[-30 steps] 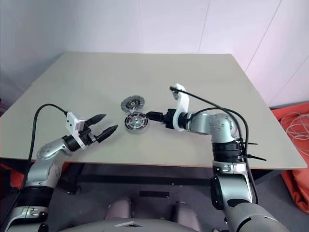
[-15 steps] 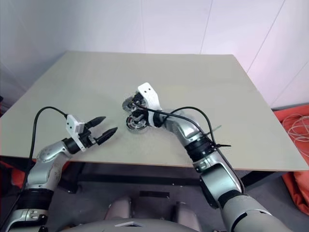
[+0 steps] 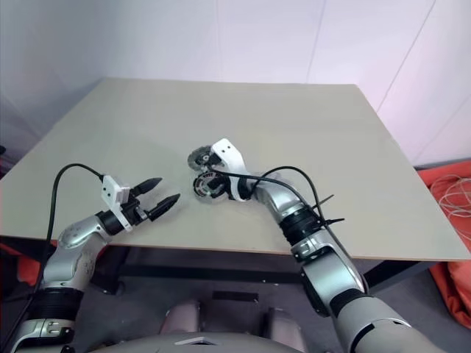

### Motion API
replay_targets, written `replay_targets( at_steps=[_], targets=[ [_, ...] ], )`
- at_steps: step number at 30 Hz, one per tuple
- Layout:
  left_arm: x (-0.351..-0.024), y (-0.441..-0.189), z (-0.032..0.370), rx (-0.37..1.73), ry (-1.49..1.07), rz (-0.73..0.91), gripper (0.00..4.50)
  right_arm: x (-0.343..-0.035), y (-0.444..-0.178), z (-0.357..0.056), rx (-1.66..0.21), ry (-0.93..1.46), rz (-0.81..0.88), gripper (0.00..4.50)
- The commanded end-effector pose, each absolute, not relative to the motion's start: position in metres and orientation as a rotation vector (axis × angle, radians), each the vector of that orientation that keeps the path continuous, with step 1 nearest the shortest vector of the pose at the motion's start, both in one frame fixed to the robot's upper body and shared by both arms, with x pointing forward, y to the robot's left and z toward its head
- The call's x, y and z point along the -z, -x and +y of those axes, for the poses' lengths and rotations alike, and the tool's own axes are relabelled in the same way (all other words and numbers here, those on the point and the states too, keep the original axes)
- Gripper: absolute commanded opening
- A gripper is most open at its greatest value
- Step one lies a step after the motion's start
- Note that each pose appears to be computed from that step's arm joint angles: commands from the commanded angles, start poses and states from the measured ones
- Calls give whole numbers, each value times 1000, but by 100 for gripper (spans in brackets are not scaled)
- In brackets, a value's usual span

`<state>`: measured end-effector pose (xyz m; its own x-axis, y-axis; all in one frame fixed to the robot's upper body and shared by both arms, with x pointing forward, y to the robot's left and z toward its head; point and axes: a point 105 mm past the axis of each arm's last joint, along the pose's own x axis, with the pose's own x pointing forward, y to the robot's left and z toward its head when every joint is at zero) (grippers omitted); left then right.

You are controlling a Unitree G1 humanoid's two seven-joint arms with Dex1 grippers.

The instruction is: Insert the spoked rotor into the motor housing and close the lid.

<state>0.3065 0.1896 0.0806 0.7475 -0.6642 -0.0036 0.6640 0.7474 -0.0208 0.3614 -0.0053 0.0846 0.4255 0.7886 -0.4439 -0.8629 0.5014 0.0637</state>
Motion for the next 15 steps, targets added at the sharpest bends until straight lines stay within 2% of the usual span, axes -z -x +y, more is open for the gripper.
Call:
replay_targets(
  at_steps=[1,3,7,10,15],
  targets=[
    [-95,-307,187,748,-7,-45,450,-132,-364,-13,-1149,426,258,4],
    [-93,-306,187,753,-2,-39,450,-136,-365,-26,-1203,651,198,4],
    [-90,-305,187,752,0,-36,450,-138,-366,-42,-1364,832,259,4],
    [-90,-306,186,751,2,-38,450,-150,-371,-42,-1428,950,246,68],
    [-90,-305,185,748,3,-43,450,-158,-375,-30,-1517,1237,152,237]
  ],
)
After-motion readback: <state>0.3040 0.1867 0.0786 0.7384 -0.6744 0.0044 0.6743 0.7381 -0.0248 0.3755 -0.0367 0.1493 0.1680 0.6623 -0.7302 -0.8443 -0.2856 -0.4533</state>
